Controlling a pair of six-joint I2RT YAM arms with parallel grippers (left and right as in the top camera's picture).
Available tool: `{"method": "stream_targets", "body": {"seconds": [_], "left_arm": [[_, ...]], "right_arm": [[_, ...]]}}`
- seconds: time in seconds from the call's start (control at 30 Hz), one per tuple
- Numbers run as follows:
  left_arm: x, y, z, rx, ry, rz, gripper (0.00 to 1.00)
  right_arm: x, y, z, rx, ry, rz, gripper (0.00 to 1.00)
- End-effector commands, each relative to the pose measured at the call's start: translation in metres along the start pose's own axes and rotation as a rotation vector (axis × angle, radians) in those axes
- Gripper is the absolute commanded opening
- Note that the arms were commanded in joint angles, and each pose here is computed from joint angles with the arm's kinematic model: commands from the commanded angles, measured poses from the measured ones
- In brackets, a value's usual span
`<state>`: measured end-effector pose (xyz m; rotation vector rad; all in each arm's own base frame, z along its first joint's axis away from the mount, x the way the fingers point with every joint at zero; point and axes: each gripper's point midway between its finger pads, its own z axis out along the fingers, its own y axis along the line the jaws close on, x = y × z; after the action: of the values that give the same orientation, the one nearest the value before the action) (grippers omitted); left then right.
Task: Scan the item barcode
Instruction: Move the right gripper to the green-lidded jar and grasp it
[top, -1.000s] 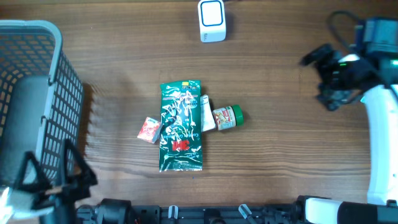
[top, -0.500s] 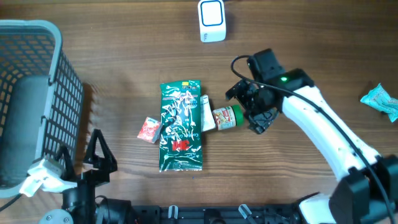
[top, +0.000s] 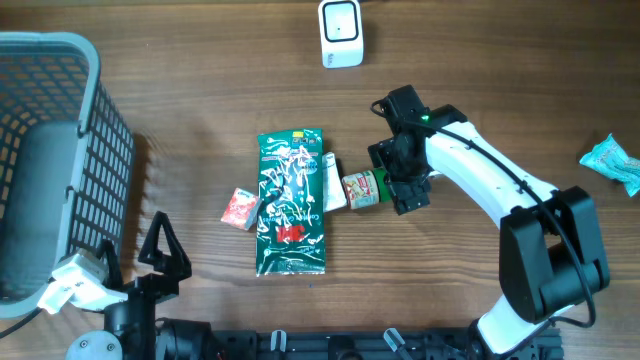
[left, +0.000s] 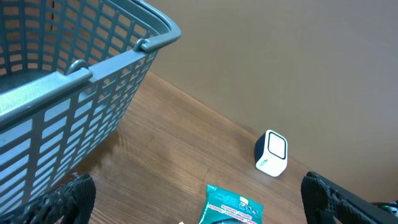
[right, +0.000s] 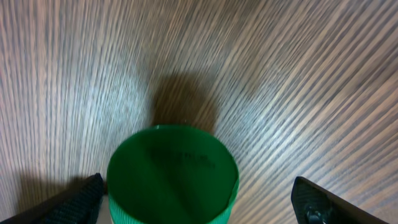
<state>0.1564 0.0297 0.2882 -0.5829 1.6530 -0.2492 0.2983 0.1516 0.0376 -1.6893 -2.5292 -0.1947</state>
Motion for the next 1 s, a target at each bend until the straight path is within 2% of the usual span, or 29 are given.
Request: {"method": "stream_targets", "body": {"seconds": [0.0, 0.1, 0.27, 0.37, 0.43, 0.53, 0.63, 0.8, 0.97], "left_arm": [[0.001, -0.001, 0.0, 0.009, 0.004, -0.011, 1.0], [0.001, -0.001, 0.0, 0.009, 0.005, -0.011, 1.0], [0.001, -0.001, 0.0, 0.009, 0.004, -0.011, 1.0], [0.001, -0.001, 0.0, 0.009, 0.005, -0.011, 1.0], [0.001, -0.001, 0.0, 0.009, 0.005, -0.01, 1.0], [0.003, 0.0, 0.0, 0.006, 0.01, -0.009, 1.0], [0.008, 0.003, 0.0, -0.008, 0.033, -0.001, 1.0], [0.015, 0.007, -0.001, -0.025, 0.059, 0.008, 1.0], [0.028, 0.016, -0.002, -0.059, 0.113, 0.026, 1.0]], "right_arm": [[-0.01, -0.001, 0.009, 0.019, -0.056, 0.052, 0.96], [-0.01, 0.001, 0.016, 0.023, -0.046, 0.053, 0.9], [-0.01, -0.002, 0.031, 0.058, -0.038, 0.057, 0.88], [-0.01, -0.002, 0.034, 0.067, -0.031, 0.059, 0.79], [-0.01, -0.002, 0.034, 0.063, -0.031, 0.058, 0.78], [-0.011, 0.003, 0.034, 0.044, -0.039, 0.055, 0.66], [-0.019, 0.004, 0.034, 0.041, -0.083, 0.04, 0.62], [-0.042, 0.013, 0.023, 0.024, -0.187, -0.11, 0.56], [-0.057, 0.045, -0.026, -0.066, -0.269, -0.3, 0.48]]}}
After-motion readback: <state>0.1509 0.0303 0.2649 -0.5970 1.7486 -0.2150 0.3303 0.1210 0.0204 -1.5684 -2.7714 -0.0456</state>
